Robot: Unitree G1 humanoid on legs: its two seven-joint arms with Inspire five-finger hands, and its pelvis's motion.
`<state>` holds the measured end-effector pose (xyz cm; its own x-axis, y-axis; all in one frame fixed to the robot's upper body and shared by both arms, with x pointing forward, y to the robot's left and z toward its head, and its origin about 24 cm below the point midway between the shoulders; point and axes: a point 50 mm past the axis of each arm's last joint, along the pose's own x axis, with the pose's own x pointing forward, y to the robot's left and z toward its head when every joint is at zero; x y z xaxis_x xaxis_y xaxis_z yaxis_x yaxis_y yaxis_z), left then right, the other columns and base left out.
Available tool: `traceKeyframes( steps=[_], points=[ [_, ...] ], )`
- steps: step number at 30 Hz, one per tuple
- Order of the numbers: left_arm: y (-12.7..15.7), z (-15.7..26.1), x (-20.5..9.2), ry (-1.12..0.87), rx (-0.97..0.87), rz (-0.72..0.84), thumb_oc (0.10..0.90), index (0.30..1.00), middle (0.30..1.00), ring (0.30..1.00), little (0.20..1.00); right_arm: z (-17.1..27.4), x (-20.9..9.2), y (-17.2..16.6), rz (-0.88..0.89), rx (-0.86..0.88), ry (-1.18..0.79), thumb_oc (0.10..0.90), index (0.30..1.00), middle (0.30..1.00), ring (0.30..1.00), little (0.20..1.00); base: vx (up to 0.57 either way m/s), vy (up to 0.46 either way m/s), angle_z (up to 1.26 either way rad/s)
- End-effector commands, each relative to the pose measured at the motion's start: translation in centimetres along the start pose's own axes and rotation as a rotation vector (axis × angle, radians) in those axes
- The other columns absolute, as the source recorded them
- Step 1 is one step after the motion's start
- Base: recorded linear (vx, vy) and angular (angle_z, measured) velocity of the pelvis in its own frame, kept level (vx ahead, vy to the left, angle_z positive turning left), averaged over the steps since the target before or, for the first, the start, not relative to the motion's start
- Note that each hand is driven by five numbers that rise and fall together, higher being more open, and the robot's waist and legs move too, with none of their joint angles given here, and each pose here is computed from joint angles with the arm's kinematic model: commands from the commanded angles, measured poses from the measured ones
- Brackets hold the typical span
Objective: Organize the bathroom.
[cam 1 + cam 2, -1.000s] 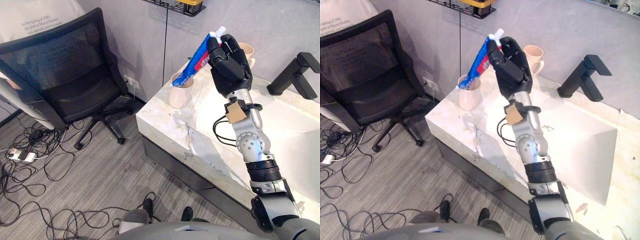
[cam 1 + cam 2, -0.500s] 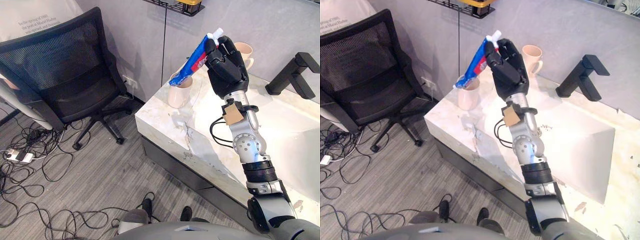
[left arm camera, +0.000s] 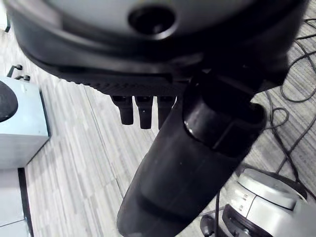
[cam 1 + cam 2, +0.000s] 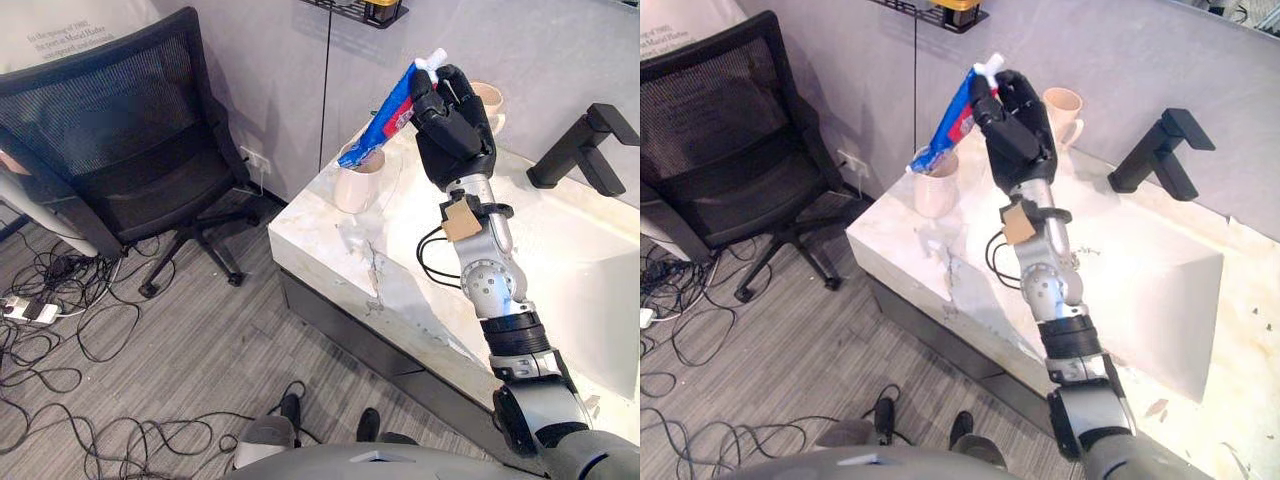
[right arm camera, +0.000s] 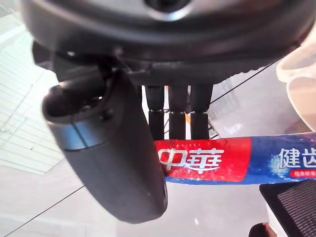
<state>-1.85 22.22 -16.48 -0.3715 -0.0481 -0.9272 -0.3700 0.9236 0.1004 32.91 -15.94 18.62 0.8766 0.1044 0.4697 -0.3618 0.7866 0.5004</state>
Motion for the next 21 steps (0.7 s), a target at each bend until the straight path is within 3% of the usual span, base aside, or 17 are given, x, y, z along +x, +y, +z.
traceKeyframes(
  steps=[1, 21],
  points=[
    [2.3, -2.9, 0.3, 0.166, 0.019, 0.097, 0.800, 0.900, 0.900, 0.900, 0.900, 3.6, 2.2, 3.7, 0.167, -0.056, -0.191, 0.400, 0.300, 0.300, 0.300, 0.300, 0.02, -0.018, 0.05],
    [3.2, -3.5, 0.4, 0.180, 0.039, 0.120, 0.800, 0.900, 0.900, 0.900, 0.900, 5.8, 3.1, 4.6, 0.200, -0.108, -0.260, 0.400, 0.300, 0.300, 0.300, 0.300, 0.00, -0.001, 0.00]
  ],
)
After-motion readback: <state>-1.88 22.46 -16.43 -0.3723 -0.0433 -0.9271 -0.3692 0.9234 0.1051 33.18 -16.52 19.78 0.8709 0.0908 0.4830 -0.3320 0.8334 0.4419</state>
